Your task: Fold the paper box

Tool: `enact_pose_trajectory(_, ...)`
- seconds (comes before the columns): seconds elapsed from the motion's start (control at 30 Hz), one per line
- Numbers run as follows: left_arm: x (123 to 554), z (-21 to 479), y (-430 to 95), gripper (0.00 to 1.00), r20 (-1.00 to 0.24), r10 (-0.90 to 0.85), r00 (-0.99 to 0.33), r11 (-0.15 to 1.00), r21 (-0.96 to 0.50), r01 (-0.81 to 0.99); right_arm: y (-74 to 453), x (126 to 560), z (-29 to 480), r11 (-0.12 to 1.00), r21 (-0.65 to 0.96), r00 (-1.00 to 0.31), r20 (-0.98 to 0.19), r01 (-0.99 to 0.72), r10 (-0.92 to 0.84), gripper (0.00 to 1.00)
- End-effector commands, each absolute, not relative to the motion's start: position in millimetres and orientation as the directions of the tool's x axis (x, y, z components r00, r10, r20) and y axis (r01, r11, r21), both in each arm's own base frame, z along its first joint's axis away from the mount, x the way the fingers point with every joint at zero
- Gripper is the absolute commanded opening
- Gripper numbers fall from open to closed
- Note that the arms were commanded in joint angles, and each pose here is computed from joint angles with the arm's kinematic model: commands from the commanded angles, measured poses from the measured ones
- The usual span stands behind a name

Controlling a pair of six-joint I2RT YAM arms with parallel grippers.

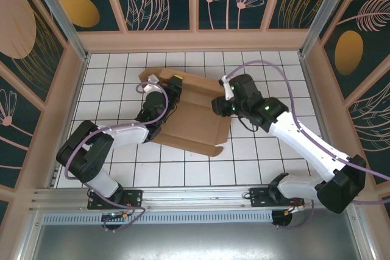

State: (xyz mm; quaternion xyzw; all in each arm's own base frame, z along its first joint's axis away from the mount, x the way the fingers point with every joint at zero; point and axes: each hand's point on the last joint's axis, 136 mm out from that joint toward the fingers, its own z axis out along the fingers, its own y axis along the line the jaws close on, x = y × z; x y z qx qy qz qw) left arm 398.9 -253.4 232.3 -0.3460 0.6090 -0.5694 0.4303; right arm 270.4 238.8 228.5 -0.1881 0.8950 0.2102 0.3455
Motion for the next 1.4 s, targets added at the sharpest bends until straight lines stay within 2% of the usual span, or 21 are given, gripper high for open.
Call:
enact_pose_trajectory(0.0,392.5,226.5,-238.2,0.00,-0.188,-0.937,-0.293,0.197,-0.981,0.002,250.2,249.7,215.5,0.812,0.314,-0.722,-0.669,-0.491,-0.177,0.30)
enact_pose_trajectory(0.07,391.3,219.3,-234.6,0.00,-0.201,-0.938,-0.283,0.224,-0.973,-0.048,255.6,240.1,199.5,0.804,0.339,-0.746,-0.641,-0.488,-0.182,0.21)
enact_pose_trajectory(0.2,388.6,214.4,-229.6,0.00,-0.177,-0.946,-0.271,0.205,-0.976,-0.080,271.3,225.4,175.6,0.785,0.359,-0.773,-0.592,-0.505,-0.226,0.00)
enact_pose_trajectory(0.33,385.2,208.3,-234.5,0.00,-0.121,-0.946,-0.300,0.148,-0.987,-0.069,291.3,204.7,132.4,0.776,0.366,-0.811,-0.504,-0.513,-0.299,0.00)
enact_pose_trajectory(0.47,379.4,200.5,-233.5,0.00,-0.087,-0.946,-0.313,0.109,-0.993,-0.053,294.3,201.6,85.9,0.831,0.309,-0.853,-0.412,-0.463,-0.322,0.00)
enact_pose_trajectory(0.77,371.6,195.1,-211.1,0.00,-0.143,-0.959,-0.246,0.172,-0.980,-0.103,267.2,197.7,17.8,0.912,0.169,-0.909,-0.265,-0.373,-0.323,0.00)
enact_pose_trajectory(0.87,373.1,184.9,-210.0,0.00,-0.165,-0.956,-0.245,0.217,-0.954,-0.205,251.4,192.9,4.1,0.925,0.115,-0.917,-0.223,-0.362,-0.331,0.00)
enact_pose_trajectory(1.13,368.2,191.6,-196.2,0.00,-0.188,-0.962,-0.199,0.230,-0.949,-0.217,220.3,185.3,-10.7,0.945,0.043,-0.938,-0.141,-0.324,-0.316,0.00)
enact_pose_trajectory(1.37,363.1,186.0,-195.6,0.00,-0.205,-0.959,-0.197,0.255,-0.929,-0.269,201.5,185.0,-9.8,0.962,0.030,-0.956,-0.124,-0.272,-0.267,0.00)
